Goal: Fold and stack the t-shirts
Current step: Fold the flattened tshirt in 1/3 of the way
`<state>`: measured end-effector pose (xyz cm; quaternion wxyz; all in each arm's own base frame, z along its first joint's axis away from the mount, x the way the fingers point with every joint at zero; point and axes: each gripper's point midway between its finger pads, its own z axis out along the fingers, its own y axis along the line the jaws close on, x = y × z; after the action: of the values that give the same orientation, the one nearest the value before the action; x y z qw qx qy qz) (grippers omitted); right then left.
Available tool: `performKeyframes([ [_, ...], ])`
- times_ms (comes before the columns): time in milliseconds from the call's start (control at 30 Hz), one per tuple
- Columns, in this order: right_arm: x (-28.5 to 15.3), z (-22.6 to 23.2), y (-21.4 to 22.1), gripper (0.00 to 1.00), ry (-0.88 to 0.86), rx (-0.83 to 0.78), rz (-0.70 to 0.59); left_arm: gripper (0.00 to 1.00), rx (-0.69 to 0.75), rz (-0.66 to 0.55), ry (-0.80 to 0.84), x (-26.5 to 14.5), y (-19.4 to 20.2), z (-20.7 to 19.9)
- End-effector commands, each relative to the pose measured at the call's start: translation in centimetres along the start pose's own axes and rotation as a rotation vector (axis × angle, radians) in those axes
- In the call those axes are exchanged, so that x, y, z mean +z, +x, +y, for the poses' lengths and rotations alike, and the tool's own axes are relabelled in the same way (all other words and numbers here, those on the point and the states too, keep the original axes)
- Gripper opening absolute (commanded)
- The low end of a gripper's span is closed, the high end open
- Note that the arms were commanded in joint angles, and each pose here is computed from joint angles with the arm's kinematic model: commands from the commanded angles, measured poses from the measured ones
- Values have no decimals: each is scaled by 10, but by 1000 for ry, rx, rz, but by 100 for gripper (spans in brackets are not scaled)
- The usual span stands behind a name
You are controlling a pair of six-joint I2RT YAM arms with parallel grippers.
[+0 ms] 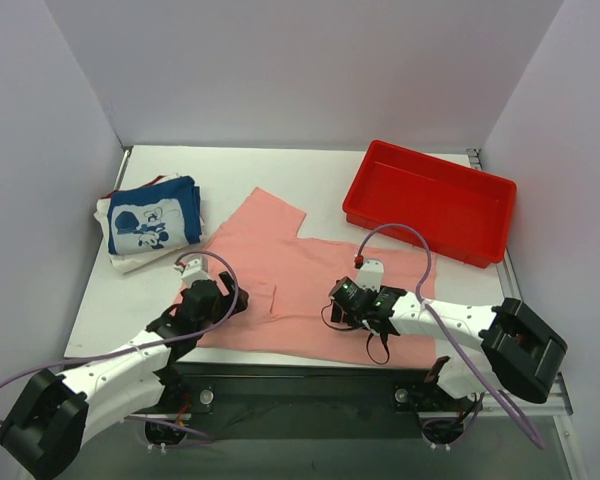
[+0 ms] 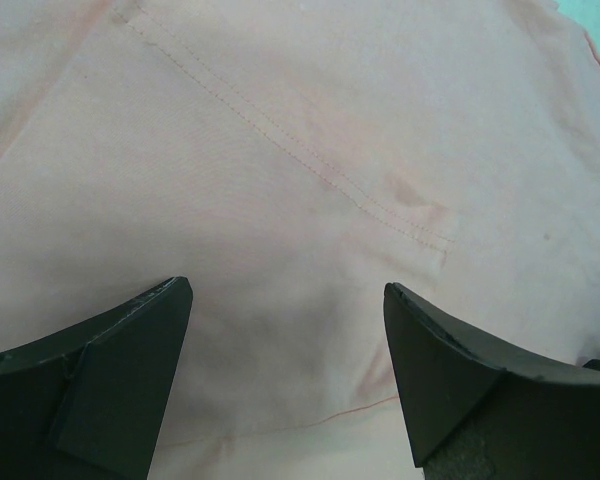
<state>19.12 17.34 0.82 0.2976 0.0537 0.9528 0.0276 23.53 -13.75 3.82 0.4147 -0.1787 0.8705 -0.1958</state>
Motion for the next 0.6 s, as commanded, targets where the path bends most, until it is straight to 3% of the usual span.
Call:
performKeyframes([
  [0, -4, -31, 29, 68, 104, -27, 90, 89, 9, 18, -83, -9, 10, 23],
  [300, -37, -36, -40, 69, 127, -51, -105, 89, 68, -78, -51, -25, -30, -2],
  [567, -44, -110, -122, 75, 282, 139, -233, 95, 184, -224, 90, -31, -95, -70],
])
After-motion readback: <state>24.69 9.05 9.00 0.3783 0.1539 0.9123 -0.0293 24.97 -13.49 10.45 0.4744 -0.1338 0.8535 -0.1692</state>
